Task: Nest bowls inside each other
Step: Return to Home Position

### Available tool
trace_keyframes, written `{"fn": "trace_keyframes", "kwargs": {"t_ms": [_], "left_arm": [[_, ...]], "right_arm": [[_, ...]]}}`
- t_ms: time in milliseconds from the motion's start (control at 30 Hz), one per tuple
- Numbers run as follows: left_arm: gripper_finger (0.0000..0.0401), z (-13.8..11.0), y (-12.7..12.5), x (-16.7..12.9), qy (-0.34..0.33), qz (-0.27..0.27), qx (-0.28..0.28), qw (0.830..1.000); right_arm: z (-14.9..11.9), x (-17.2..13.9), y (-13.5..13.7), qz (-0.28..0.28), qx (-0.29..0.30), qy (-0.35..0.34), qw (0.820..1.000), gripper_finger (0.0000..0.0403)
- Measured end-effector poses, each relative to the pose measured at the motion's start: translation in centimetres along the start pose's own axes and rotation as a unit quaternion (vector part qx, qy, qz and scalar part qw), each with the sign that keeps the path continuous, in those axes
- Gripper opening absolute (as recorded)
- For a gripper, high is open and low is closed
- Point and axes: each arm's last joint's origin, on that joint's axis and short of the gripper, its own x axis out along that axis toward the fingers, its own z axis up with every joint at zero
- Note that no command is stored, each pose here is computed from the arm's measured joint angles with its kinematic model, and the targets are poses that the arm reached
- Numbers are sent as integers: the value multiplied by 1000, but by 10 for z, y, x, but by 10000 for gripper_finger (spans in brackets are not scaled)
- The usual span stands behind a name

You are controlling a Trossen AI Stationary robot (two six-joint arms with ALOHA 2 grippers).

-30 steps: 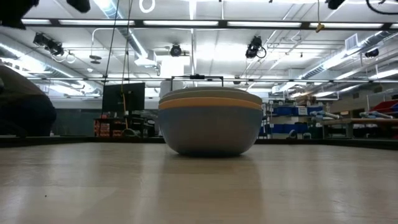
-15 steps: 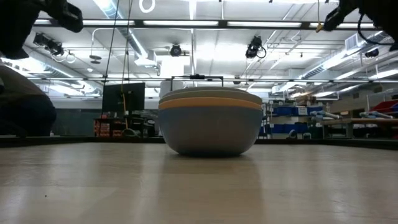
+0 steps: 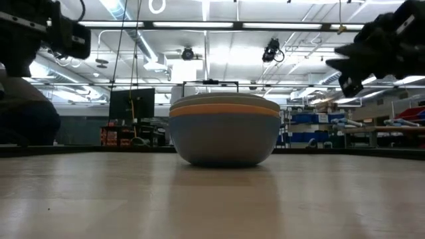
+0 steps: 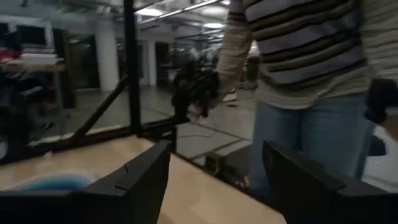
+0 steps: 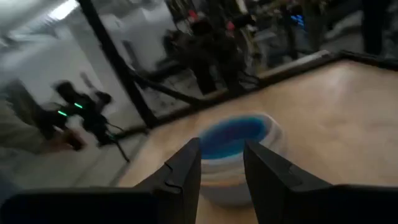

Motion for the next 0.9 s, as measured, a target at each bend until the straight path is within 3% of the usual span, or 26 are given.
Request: {"fn": "trace_keyframes", "kwargs": {"t_ms": [200,900], "left_arm": [[264,-5,3,0,10,37,-6,999],[264,-4,3,0,7,36,-1,999]], "right_arm": [[0,0,0,-8,-49,-2,999,112],[-4,0,-1,-2,-24,20,999,112]]}}
